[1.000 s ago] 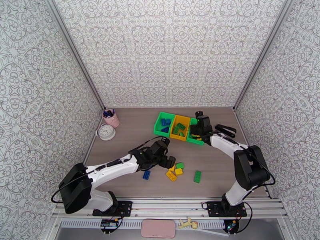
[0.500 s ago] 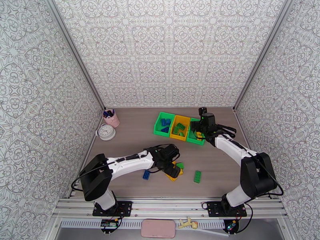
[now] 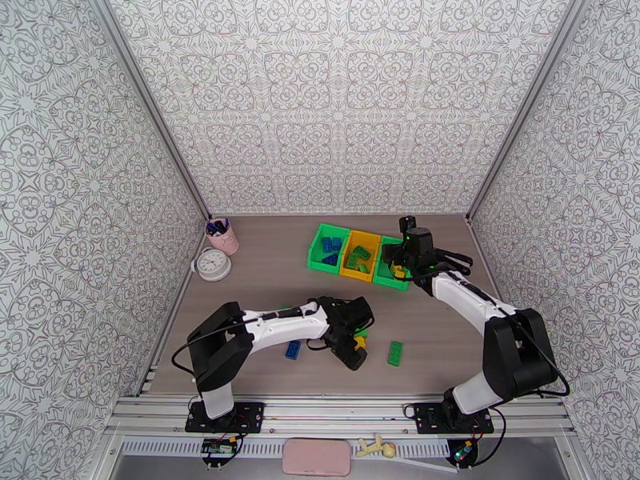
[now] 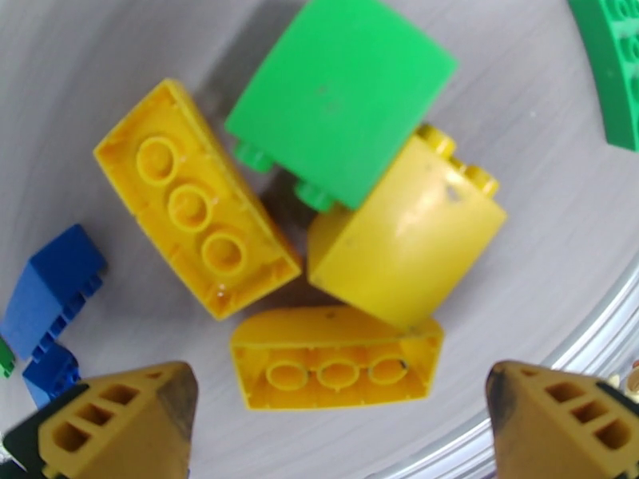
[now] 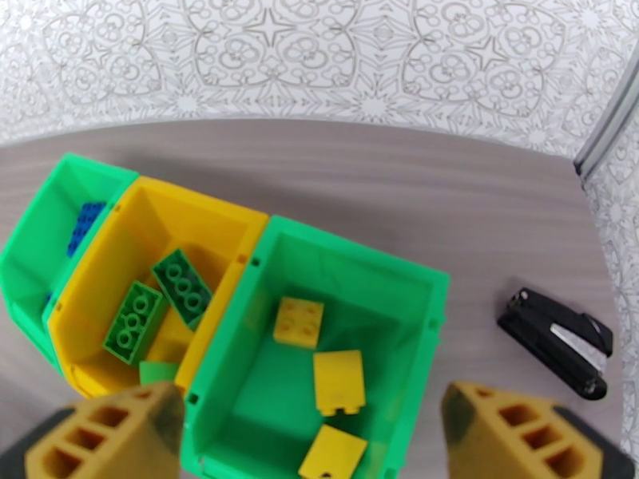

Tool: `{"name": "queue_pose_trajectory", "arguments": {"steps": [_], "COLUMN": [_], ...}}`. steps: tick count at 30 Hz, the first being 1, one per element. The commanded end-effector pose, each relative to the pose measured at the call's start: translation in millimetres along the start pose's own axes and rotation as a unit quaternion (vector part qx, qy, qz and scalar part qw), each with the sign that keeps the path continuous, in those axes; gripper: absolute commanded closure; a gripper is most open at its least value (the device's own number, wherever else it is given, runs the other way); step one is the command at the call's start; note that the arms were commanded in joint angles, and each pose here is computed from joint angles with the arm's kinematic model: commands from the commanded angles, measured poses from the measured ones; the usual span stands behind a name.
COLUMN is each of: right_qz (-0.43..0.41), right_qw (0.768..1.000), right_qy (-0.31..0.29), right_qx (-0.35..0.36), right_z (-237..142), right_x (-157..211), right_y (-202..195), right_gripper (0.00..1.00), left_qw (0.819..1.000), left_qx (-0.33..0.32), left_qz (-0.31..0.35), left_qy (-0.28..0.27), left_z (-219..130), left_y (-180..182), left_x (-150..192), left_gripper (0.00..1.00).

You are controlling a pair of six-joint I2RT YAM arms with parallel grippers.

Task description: Sort the legos into containers by color

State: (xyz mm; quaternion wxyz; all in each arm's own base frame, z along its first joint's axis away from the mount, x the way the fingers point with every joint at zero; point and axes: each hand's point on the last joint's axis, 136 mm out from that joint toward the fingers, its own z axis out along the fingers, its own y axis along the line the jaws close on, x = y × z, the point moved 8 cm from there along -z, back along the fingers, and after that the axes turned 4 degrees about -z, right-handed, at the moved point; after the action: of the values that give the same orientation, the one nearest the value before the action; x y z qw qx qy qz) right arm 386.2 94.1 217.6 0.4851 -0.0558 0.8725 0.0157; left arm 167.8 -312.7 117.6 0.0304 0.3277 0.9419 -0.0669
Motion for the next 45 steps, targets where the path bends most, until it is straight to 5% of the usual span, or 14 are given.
{"name": "queue_pose_trajectory", "arguments": {"steps": [1,9,23,27,38,45], "right_qz": [0.008,0.003,0.015,0.008,0.003,-0.002], "right_qw": [1.000,1.000,1.000,1.000,1.000,0.997], "right_qy": [-0.012,-0.020,-0.015,-0.012,-0.017,-0.036], "right_qx": [-0.007,-0.006,-0.016,-0.025,-0.021,-0.069], "right_z": [-6.7,-8.7,-9.5,-15.7,-36.8,-51.9], "right_x": [-0.7,-0.9,3.7,5.5,13.2,11.3], "right_y": [-2.6,-4.5,-3.5,-2.7,-12.9,-7.9], "right_gripper": [0.12,0.09,0.08,0.07,0.04,0.01], "left_qw": [0.999,0.998,0.998,0.998,0.994,0.966], "left_qx": [-0.012,-0.039,-0.039,-0.045,-0.024,-0.009], "left_qz": [0.008,0.009,0.002,-0.004,-0.005,-0.015], "left_qy": [0.033,0.051,0.039,0.031,-0.111,-0.258], "left_z": [5.0,15.8,14.3,11.0,-39.4,-82.7], "left_y": [1.1,6.9,7.9,10.8,16.7,26.5], "left_x": [-1.9,-5.2,-4.8,-4.9,-21.9,-75.6], "left_gripper": [0.00,0.04,0.38,0.39,0.40,0.40]}}
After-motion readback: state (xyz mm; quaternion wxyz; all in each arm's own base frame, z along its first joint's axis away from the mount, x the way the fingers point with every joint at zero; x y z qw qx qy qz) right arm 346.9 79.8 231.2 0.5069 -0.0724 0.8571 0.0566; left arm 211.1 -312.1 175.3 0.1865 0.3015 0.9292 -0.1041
